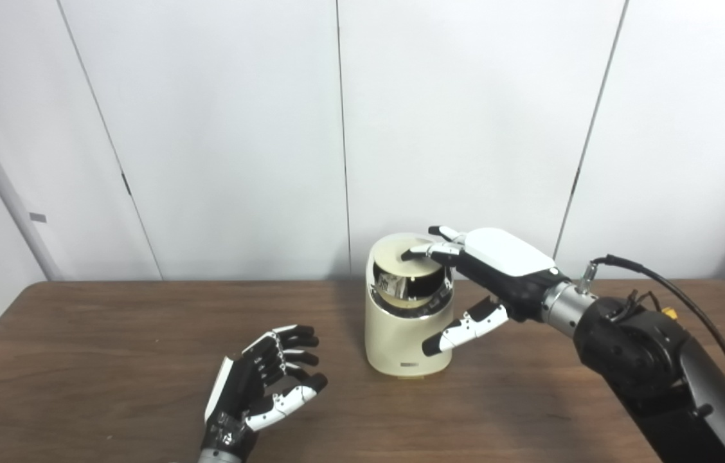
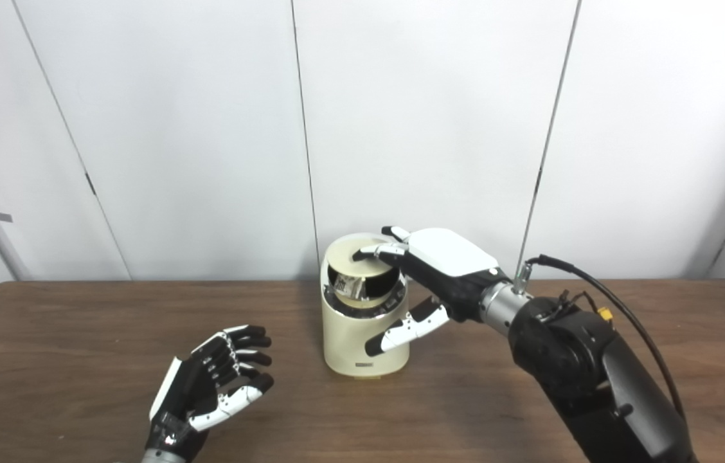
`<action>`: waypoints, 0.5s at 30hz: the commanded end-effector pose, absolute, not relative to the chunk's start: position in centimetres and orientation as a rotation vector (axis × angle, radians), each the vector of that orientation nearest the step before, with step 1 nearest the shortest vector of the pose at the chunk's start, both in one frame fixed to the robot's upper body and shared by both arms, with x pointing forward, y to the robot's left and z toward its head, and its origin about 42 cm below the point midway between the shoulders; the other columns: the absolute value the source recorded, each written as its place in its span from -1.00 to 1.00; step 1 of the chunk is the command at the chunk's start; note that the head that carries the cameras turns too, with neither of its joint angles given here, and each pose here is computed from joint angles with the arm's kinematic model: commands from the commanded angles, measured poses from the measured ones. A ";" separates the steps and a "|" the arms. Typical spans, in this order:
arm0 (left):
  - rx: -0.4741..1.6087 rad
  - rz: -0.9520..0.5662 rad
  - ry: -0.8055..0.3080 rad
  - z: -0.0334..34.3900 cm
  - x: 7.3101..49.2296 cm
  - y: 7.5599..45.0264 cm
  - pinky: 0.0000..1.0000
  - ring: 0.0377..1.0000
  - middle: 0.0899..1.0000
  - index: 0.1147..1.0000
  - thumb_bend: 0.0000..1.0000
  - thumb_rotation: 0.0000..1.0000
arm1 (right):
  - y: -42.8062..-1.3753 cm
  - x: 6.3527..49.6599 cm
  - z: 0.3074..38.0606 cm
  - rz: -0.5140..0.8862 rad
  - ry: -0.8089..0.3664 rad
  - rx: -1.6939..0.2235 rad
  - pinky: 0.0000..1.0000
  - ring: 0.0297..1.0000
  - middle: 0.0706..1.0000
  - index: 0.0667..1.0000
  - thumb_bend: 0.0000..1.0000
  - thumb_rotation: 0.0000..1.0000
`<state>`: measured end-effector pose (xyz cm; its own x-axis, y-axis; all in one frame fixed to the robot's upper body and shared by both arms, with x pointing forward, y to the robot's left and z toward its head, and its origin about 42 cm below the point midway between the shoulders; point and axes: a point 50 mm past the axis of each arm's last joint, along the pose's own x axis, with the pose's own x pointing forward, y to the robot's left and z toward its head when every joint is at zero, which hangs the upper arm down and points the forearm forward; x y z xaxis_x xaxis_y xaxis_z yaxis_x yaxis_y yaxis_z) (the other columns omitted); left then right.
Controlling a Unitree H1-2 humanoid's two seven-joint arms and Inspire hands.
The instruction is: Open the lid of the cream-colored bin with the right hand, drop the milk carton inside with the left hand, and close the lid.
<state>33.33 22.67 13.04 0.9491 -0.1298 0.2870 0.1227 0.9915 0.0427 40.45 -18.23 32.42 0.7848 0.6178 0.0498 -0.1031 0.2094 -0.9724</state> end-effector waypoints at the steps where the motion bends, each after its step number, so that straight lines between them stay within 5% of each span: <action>1: 0.031 -0.133 -0.362 14.4 34.0 22.3 -0.02 0.19 0.33 0.37 0.45 -0.63 | -17.9 40.1 34.3 0.509 -0.567 -1.285 0.91 1.00 0.72 0.73 0.53 0.17; 15: 0.031 -0.138 -0.360 14.5 34.1 22.3 -0.01 0.21 0.34 0.38 0.44 -0.63 | -18.0 38.8 34.1 0.556 -0.585 -1.305 0.98 1.00 0.68 0.73 0.50 0.20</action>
<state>33.33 22.60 13.04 0.9488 -0.1324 0.2867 0.1253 0.9912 0.0431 39.16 -17.90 32.44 0.7515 0.6583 0.0442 -0.1016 0.1816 -0.9781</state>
